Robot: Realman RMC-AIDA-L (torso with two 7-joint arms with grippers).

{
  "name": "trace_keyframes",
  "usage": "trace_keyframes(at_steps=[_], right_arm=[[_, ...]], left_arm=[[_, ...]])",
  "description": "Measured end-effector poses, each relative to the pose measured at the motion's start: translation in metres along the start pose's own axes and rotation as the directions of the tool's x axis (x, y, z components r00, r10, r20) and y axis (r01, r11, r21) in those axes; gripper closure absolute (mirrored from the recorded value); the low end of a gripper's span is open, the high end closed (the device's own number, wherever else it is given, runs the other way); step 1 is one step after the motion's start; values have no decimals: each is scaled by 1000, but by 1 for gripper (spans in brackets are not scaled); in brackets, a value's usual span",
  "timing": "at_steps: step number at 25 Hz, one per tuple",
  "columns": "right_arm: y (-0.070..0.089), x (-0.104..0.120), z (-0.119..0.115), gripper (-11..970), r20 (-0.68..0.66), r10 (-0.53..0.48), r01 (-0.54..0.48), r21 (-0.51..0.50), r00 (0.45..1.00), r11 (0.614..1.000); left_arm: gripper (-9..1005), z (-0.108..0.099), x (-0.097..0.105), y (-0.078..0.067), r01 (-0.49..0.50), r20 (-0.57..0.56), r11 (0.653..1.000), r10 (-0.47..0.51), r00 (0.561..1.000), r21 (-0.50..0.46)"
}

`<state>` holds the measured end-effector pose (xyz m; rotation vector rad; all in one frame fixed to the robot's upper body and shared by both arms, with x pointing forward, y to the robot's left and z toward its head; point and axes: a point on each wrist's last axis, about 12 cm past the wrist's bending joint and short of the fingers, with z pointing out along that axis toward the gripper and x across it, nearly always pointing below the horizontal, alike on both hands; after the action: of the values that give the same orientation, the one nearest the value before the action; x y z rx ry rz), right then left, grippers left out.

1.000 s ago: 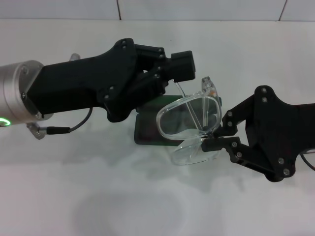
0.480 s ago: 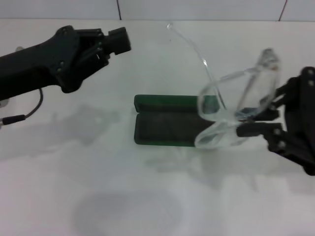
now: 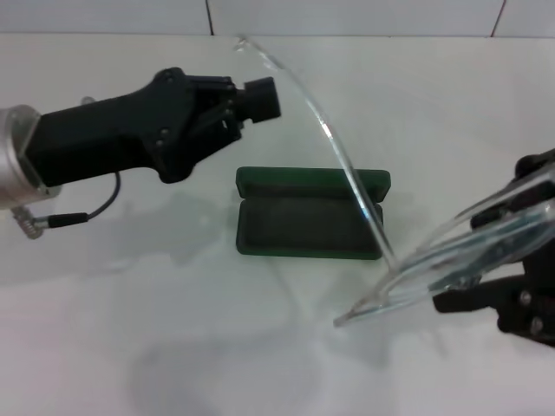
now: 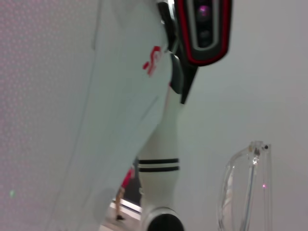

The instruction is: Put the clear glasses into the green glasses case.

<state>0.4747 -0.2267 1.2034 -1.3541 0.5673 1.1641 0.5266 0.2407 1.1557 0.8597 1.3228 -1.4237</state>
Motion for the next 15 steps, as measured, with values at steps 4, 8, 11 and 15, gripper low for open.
trace_keyframes(at_steps=[4,8,11,15], right_arm=[[-3,5,6,903,4,11,-11,-13,1000,1000],[-5,13,7,903,1,39,-39,2,999,999],[-6,19,5,904,-4,55,-55,21,998,998],[-6,25,3,904,-5,74,-74,38,997,997]], left_arm=[[945,10,0,0,6,-3,999,-6,1000,42],[945,18,-2,-1,6,-2,997,-6,1000,81],[945,22,-2,-2,4,-4,995,-4,1000,101],[945,23,-3,-3,4,-1,994,-3,1000,113]])
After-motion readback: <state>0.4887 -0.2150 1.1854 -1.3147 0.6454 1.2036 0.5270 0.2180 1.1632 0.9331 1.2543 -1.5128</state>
